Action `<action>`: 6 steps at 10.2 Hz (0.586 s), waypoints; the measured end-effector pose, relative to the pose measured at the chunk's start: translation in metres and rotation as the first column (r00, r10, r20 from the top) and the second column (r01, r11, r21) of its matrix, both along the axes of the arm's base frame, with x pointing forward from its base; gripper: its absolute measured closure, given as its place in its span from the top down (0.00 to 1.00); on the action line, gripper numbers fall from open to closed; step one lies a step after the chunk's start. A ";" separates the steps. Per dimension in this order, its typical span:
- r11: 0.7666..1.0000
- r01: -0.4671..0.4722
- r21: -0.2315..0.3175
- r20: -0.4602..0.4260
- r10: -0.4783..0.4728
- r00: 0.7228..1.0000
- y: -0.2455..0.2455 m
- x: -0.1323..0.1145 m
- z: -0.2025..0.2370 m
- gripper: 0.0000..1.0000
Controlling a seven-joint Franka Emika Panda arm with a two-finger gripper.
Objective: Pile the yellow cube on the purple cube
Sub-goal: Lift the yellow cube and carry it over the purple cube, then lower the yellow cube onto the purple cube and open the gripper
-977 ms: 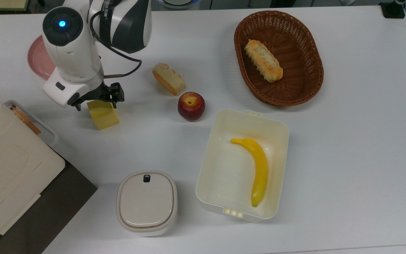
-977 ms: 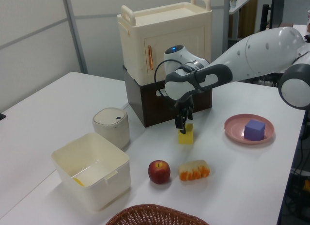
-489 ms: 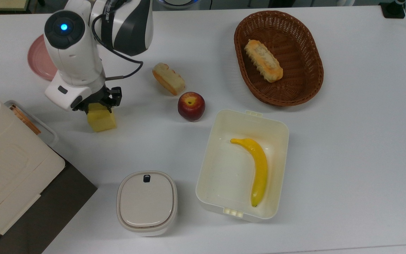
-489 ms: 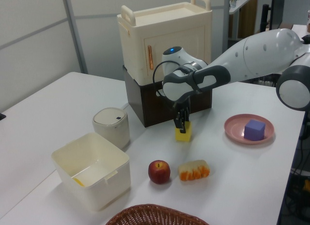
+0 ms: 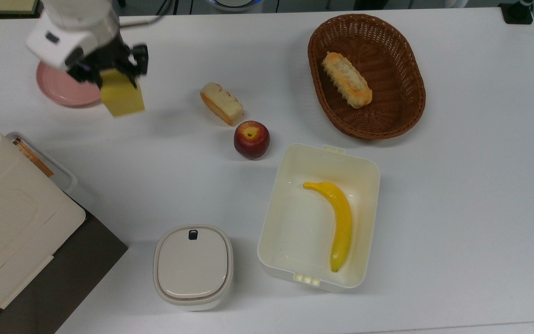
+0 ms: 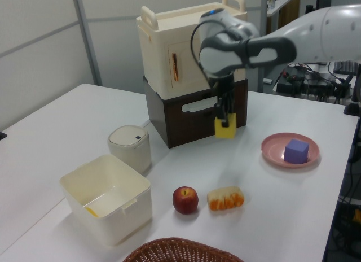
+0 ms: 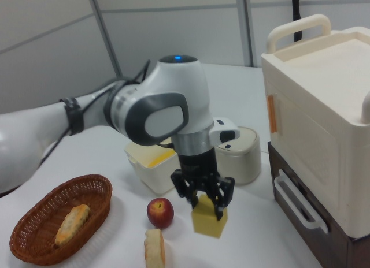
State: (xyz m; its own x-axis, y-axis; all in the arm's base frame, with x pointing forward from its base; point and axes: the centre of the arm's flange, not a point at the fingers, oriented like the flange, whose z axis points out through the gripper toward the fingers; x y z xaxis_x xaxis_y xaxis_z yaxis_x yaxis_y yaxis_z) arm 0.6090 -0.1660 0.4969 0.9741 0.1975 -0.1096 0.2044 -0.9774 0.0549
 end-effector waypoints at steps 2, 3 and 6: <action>1.000 0.023 0.021 -0.076 -0.021 0.997 -0.027 -0.040 0.033 0.56; 0.999 0.032 0.006 -0.125 -0.031 0.992 -0.041 -0.057 0.040 0.56; 1.000 0.027 0.014 -0.174 -0.024 0.984 -0.072 -0.078 0.033 0.56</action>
State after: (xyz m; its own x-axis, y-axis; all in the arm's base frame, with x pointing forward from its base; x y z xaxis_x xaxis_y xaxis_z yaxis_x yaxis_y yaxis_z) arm 0.5314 -0.2382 0.5300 0.9452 0.1758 -0.2751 0.1842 -0.9829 0.0047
